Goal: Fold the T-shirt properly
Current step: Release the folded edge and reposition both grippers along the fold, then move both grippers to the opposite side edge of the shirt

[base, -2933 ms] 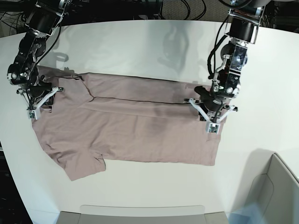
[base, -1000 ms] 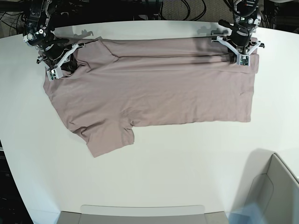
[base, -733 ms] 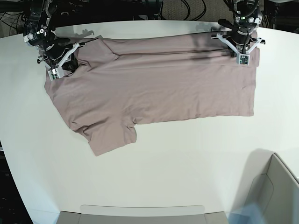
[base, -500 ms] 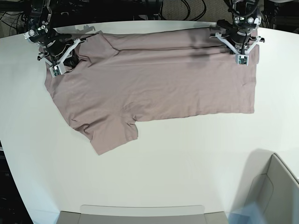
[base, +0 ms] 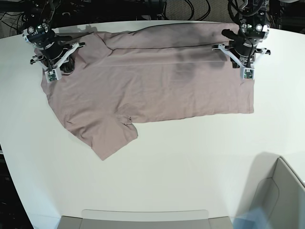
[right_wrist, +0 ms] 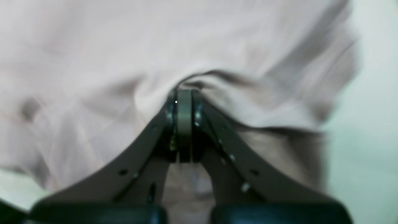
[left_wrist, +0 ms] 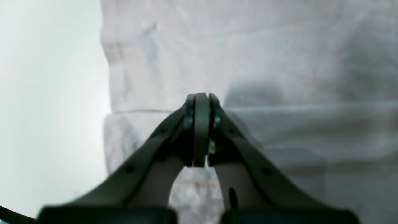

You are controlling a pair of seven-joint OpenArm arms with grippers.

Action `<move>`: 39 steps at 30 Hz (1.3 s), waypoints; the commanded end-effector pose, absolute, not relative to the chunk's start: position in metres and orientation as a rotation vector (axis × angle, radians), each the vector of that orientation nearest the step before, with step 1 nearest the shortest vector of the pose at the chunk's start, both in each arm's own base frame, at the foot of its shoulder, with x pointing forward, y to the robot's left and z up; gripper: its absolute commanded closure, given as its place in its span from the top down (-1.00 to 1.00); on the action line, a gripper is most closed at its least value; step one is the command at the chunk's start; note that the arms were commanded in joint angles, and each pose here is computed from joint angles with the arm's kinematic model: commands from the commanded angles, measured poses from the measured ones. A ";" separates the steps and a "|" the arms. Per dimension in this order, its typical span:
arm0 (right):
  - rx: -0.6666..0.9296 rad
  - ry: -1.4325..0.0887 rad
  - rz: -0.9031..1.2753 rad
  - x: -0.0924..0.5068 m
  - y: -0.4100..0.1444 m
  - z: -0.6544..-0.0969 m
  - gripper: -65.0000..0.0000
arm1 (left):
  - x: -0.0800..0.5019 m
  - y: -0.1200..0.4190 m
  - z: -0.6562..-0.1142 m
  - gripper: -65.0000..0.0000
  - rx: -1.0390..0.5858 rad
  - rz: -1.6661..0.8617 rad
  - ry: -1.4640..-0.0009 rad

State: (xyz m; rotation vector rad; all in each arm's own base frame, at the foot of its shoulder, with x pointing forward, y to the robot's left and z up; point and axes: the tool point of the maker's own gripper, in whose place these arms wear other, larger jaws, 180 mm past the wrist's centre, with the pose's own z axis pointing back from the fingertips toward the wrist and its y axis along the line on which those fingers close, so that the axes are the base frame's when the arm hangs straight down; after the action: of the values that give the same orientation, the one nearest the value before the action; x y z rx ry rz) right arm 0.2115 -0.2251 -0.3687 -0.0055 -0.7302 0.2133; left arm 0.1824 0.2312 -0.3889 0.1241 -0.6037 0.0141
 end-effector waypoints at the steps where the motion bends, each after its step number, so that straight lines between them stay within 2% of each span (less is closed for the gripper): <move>1: -0.037 -0.791 0.209 0.220 -0.232 -0.351 -1.00 | 0.188 0.245 -0.376 -1.00 0.167 0.027 -0.644; 8: -0.103 -0.909 0.178 0.242 -0.247 -0.313 -1.00 | 0.203 0.266 -0.362 -1.00 0.211 0.064 -0.694; 15: -0.130 -1.056 0.188 0.307 -0.245 -0.276 -1.00 | 0.210 0.265 -0.359 -1.00 0.207 0.069 -0.712; 19: -0.184 -0.972 0.248 0.352 -0.252 -0.297 -1.00 | 0.210 0.262 -0.360 -1.00 0.198 0.069 -0.712; 26: -0.140 -0.754 0.246 0.386 -0.265 -0.369 -1.00 | 0.206 0.251 -0.367 -1.00 0.164 0.123 -0.708; 30: -0.107 -0.696 0.232 0.373 -0.270 -0.401 -1.00 | 0.205 0.241 -0.371 -1.00 0.135 0.150 -0.704; 39: -0.160 -0.561 0.296 0.279 -0.284 -0.437 -1.00 | 0.219 0.236 -0.368 -1.00 0.115 0.176 -0.736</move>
State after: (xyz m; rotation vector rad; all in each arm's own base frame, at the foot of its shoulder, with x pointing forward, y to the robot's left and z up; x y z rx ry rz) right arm 0.2993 -0.2756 -0.4215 -0.1285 -0.6812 0.2701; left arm 0.2152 0.2324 -0.3755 0.0987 -0.7090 0.1813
